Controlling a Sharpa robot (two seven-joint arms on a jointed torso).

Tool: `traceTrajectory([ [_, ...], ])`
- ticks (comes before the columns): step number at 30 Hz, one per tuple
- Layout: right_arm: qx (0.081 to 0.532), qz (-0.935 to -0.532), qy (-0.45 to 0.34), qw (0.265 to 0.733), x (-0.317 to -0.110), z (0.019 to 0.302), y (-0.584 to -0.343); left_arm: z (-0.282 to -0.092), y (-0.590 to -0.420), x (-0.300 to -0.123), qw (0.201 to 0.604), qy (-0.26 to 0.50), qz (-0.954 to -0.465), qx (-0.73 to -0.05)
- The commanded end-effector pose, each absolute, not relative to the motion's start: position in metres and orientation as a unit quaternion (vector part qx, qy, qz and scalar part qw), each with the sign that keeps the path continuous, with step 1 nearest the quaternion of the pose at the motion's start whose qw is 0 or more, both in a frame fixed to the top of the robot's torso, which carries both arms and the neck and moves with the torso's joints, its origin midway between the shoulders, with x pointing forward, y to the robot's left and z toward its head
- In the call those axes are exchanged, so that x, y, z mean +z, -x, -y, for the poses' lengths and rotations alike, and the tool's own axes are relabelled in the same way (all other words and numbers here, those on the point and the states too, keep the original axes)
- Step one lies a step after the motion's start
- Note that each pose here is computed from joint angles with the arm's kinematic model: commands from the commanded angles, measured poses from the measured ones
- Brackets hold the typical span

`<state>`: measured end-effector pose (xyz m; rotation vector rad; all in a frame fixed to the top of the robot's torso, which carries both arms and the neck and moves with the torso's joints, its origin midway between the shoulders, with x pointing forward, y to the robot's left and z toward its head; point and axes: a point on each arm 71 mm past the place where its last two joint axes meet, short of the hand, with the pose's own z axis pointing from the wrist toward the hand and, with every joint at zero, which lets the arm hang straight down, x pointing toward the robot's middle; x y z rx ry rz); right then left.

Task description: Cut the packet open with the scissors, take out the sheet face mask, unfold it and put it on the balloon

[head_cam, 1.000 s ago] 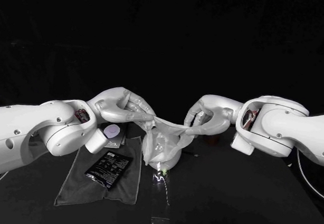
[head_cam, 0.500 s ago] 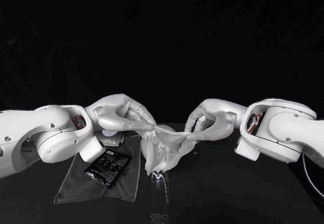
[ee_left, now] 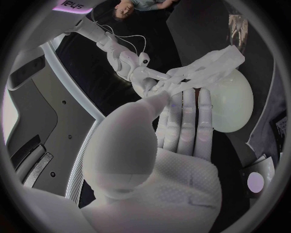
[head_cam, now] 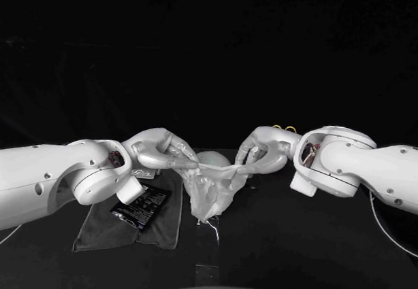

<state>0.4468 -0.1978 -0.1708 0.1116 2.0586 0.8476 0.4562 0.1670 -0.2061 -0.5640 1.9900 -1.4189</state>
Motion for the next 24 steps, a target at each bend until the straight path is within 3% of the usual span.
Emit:
traceTrajectory([
  [1,0.336,-0.809,-0.031,0.481,-0.169,0.197,-0.459,-0.172,-0.470,-0.207,0.342,0.226,-0.745,-0.526],
  [8,0.324,-0.793,-0.021,0.515,-0.169,0.192,-0.483,-0.177,-0.498,-0.203,0.379,0.236,-0.729,-0.519],
  [16,0.314,-0.773,-0.002,0.551,-0.159,0.185,-0.507,-0.173,-0.534,-0.173,0.425,0.219,-0.705,-0.524],
  [24,0.304,-0.752,0.011,0.585,-0.142,0.183,-0.527,-0.170,-0.553,-0.159,0.449,0.207,-0.697,-0.519],
])
